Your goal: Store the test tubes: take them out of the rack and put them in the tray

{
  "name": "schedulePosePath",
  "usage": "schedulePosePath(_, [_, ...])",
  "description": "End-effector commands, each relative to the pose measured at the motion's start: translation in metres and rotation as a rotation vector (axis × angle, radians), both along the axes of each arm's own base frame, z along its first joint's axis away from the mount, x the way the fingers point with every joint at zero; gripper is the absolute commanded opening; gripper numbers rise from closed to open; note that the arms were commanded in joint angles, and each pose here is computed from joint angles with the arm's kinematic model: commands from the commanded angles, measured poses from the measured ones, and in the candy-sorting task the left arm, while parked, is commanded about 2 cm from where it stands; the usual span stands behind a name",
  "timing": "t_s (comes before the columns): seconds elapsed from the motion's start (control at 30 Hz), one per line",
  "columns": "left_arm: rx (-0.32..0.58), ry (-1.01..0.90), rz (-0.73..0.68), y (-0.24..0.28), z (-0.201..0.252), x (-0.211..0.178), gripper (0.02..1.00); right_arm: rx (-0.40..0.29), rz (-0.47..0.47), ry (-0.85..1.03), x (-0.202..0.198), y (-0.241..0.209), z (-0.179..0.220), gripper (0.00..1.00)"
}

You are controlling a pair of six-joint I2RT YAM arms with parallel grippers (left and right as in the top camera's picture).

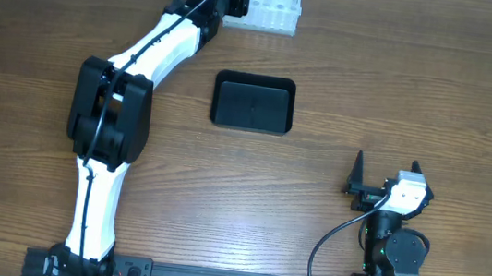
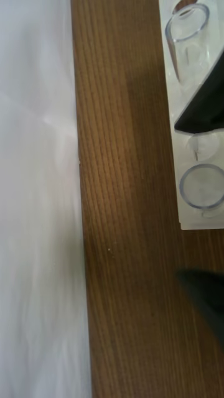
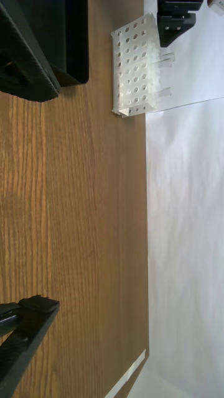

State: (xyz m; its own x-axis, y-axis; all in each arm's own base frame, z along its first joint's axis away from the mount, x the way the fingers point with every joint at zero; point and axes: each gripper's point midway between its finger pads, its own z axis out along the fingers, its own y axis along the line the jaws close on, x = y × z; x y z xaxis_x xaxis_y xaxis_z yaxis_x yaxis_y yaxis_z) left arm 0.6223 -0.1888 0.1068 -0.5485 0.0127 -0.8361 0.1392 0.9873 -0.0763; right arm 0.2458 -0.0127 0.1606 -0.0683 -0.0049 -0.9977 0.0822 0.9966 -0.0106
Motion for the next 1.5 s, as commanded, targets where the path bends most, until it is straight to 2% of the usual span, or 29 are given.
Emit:
schedulePosePath(0.03, [0.0, -0.02, 0.012, 0.001, 0.005, 0.005, 0.584, 0.003, -0.001, 0.002, 0.0, -0.001, -0.003, 0.989])
schedulePosePath(0.27, [-0.002, -0.03, 0.012, 0.001, 0.007, 0.007, 0.36, 0.003, -0.001, 0.002, 0.0, -0.001, -0.003, 0.991])
schedulePosePath(0.33, [-0.003, -0.03, 0.012, 0.001, 0.007, 0.007, 0.327, 0.003, -0.001, 0.002, 0.0, -0.001, -0.003, 0.991])
schedulePosePath(0.5, [-0.003, -0.03, 0.012, 0.001, 0.007, 0.007, 0.318, 0.003, -0.001, 0.002, 0.0, -0.001, -0.003, 0.991])
schedulePosePath(0.7, [-0.003, -0.03, 0.011, 0.0, 0.007, 0.007, 0.211, 0.003, -0.001, 0.002, 0.0, -0.001, -0.003, 0.991])
schedulePosePath(1.2, [-0.006, -0.037, 0.011, 0.0, 0.008, 0.008, 0.143, 0.003, -0.001, 0.002, 0.0, -0.001, -0.003, 0.991])
schedulePosePath(1.5, [0.007, -0.07, -0.015, -0.008, 0.023, 0.006, 0.141, 0.003, -0.001, 0.002, 0.0, -0.001, -0.003, 0.991])
